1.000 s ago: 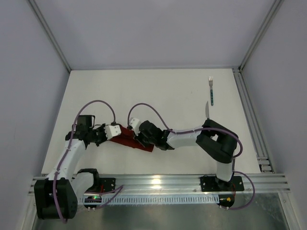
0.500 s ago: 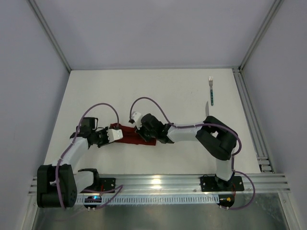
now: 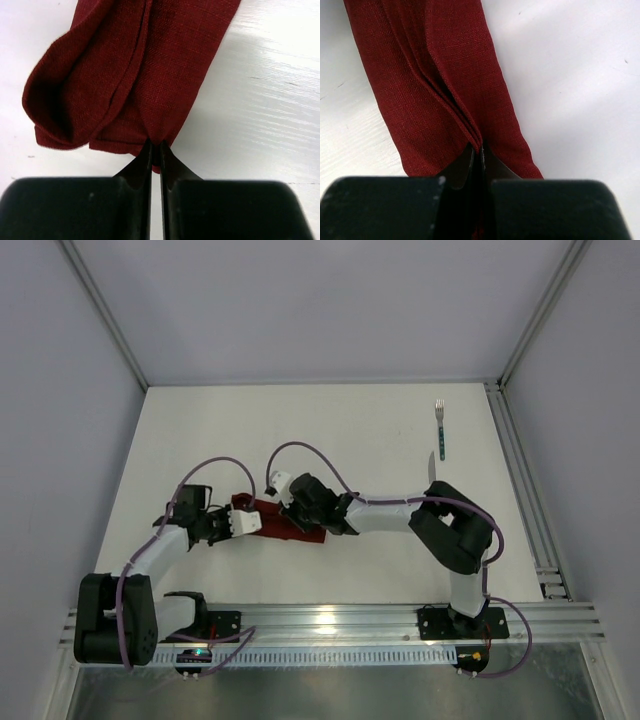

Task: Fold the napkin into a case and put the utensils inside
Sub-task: Stuff the top corner of the square-folded napkin into the folded napkin.

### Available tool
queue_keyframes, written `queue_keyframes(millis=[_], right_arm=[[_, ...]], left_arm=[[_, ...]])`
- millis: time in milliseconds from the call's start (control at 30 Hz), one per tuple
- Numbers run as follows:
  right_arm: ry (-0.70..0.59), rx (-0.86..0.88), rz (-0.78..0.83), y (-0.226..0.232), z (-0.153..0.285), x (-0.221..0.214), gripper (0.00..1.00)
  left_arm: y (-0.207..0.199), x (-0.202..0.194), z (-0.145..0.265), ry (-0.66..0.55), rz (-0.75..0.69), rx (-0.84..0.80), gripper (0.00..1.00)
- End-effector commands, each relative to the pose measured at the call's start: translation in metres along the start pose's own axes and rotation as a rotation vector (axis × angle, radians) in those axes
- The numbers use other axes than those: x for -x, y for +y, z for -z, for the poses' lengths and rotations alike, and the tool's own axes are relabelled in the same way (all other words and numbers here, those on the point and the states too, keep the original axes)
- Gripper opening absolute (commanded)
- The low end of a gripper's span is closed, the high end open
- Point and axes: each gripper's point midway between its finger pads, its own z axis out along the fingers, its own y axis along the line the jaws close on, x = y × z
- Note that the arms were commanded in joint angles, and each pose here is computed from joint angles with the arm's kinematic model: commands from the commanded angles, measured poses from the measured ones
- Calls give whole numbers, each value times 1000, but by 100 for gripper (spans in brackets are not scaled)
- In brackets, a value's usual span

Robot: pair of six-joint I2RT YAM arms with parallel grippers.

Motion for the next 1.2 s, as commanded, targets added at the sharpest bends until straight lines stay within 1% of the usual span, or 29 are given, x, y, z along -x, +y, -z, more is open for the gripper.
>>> queue_keyframes(millis=[0, 67, 200, 400, 567, 767, 1000, 1067, 1167], right_arm=[[-8, -60, 46, -10, 7, 18, 4], [-24, -88, 62, -12, 14, 27, 4], [-47, -81, 86, -1, 21, 39, 4], [-59, -64, 82, 12, 24, 41, 4], [-85, -45, 53, 22, 26, 42, 4], [-94, -51, 9, 27, 28, 44, 4], [-136, -8, -108, 37, 37, 56, 4], [-137, 16, -141, 44, 34, 46, 4], [-89, 25, -164, 48, 24, 26, 4]], left_arm=[[5, 1, -3, -4, 29, 31, 0], [6, 4, -3, -10, 45, 38, 0], [7, 4, -4, 7, 77, 44, 0], [10, -2, -9, 53, 134, 47, 0], [11, -3, -11, 56, 170, 47, 0], [8, -3, -12, 58, 177, 44, 0], [6, -1, -12, 47, 182, 46, 0], [7, 1, -11, 39, 185, 50, 0], [6, 0, -12, 42, 186, 48, 0]])
